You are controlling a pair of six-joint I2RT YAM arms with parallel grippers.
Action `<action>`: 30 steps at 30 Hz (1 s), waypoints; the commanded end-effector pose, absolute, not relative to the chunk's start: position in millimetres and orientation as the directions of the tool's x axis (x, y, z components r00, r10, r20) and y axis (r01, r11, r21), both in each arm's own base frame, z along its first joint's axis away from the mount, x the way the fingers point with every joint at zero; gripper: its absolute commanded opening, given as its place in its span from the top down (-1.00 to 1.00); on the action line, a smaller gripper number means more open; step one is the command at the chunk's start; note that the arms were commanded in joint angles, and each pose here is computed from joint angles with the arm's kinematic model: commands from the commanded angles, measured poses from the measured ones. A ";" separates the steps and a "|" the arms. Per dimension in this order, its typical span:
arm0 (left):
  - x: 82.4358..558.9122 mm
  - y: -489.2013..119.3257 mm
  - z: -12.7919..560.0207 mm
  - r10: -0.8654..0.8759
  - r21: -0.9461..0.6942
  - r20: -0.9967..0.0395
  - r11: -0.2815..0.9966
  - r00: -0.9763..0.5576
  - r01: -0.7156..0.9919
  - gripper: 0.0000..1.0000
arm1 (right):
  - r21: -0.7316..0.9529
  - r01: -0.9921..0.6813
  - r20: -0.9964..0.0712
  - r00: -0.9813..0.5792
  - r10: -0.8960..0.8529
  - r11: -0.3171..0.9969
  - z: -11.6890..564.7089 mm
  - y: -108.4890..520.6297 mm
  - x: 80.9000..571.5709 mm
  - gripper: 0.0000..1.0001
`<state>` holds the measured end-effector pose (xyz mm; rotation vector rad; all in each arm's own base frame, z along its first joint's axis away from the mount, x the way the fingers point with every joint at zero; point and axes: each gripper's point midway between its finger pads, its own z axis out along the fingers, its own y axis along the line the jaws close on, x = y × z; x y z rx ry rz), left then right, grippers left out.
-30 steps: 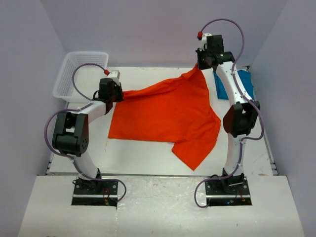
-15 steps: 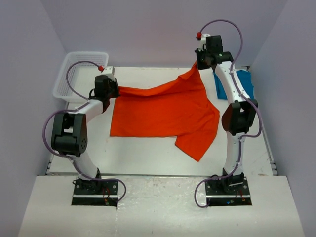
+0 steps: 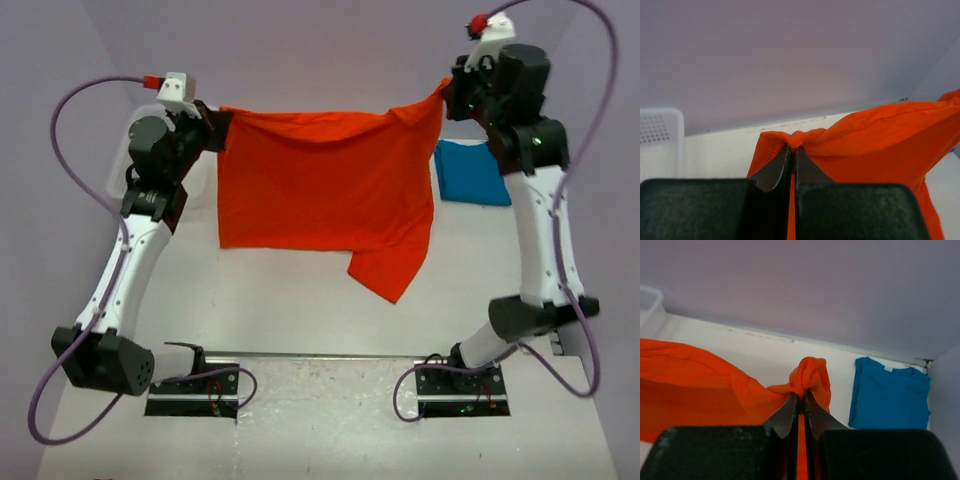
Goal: Fold and stack the t-shirts
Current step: Flatten out the tshirt
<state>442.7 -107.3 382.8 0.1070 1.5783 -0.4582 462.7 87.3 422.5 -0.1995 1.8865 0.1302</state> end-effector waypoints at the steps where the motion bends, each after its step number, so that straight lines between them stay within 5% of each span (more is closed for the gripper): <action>1: 390.4 -113.3 447.4 -0.235 -0.203 -0.972 0.878 0.022 0.433 1.00 | -0.008 -0.174 -1.000 -0.019 -0.012 0.985 537.8 69.2 361.4 1.00; 5: 340.1 -109.5 485.5 -0.235 -0.175 -0.969 0.870 0.077 0.460 1.00 | -0.004 -0.184 -0.993 0.113 0.017 0.983 579.6 58.1 285.4 1.00; 10: 327.0 -95.7 503.2 -0.213 -0.148 -0.970 0.903 0.120 0.403 1.00 | -0.006 -0.222 -0.983 0.183 0.035 0.975 601.1 58.6 254.4 1.00; 22: 481.6 -84.1 476.4 -0.133 -0.131 -0.991 0.962 -0.009 0.238 1.00 | 0.006 -0.267 -1.000 0.026 0.014 0.964 565.0 100.6 405.5 1.00; 30: 477.8 -83.8 465.7 -0.117 -0.117 -0.993 0.963 -0.018 0.241 1.00 | -0.035 -0.256 -0.999 -0.021 -0.042 0.966 539.6 98.6 427.8 1.00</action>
